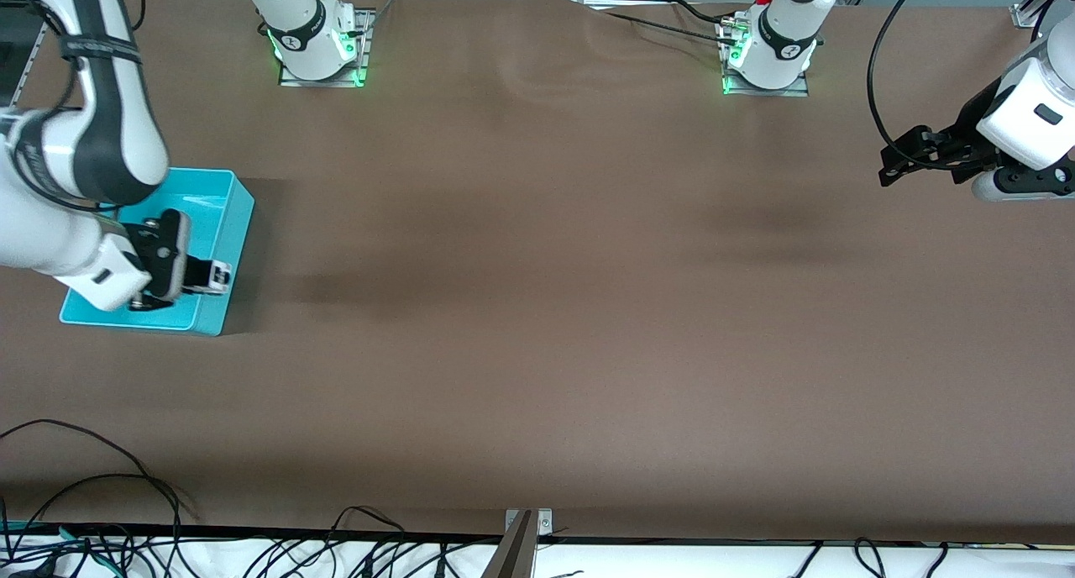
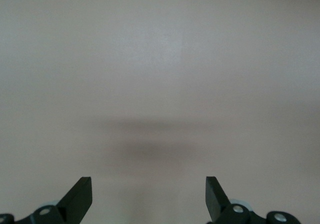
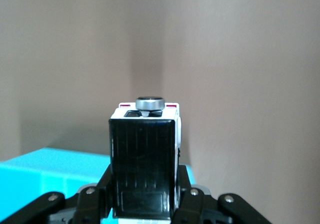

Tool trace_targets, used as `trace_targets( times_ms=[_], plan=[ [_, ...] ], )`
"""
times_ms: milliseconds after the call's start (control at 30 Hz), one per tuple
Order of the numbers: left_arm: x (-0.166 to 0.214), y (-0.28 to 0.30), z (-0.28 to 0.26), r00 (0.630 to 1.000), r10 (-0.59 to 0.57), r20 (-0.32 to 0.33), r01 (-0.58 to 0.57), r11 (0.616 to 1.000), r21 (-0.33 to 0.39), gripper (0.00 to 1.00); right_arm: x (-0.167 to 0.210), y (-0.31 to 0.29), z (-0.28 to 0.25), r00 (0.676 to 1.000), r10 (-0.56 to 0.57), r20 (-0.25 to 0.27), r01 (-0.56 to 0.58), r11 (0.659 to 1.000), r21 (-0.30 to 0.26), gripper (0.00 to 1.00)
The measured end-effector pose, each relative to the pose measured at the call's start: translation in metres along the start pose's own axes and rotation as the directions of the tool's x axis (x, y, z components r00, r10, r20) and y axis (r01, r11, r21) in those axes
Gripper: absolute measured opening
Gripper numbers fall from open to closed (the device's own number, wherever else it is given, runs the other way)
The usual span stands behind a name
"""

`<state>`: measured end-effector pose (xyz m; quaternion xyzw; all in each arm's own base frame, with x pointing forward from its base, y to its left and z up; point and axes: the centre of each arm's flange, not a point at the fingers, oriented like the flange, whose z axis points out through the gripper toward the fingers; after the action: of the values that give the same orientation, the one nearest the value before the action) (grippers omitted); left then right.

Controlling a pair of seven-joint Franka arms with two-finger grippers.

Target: Wind and store white jeep toy

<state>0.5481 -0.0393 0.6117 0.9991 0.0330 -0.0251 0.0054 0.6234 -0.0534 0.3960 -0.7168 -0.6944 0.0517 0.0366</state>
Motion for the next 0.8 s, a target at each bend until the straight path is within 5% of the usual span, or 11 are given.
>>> trace_targets(
  times_ms=[367,800],
  plan=[
    [0.000,0.000,-0.004,1.000,0.000,-0.009,0.000,1.000,-0.001,1.00,-0.077,-0.037,0.019,1.000,0.028,0.000,-0.028,0.998,0.054,0.51],
    [0.000,0.000,-0.005,1.000,0.000,-0.011,0.000,1.000,-0.001,1.00,-0.132,-0.080,0.111,0.999,-0.020,-0.047,0.021,0.999,0.026,0.51]
  ],
)
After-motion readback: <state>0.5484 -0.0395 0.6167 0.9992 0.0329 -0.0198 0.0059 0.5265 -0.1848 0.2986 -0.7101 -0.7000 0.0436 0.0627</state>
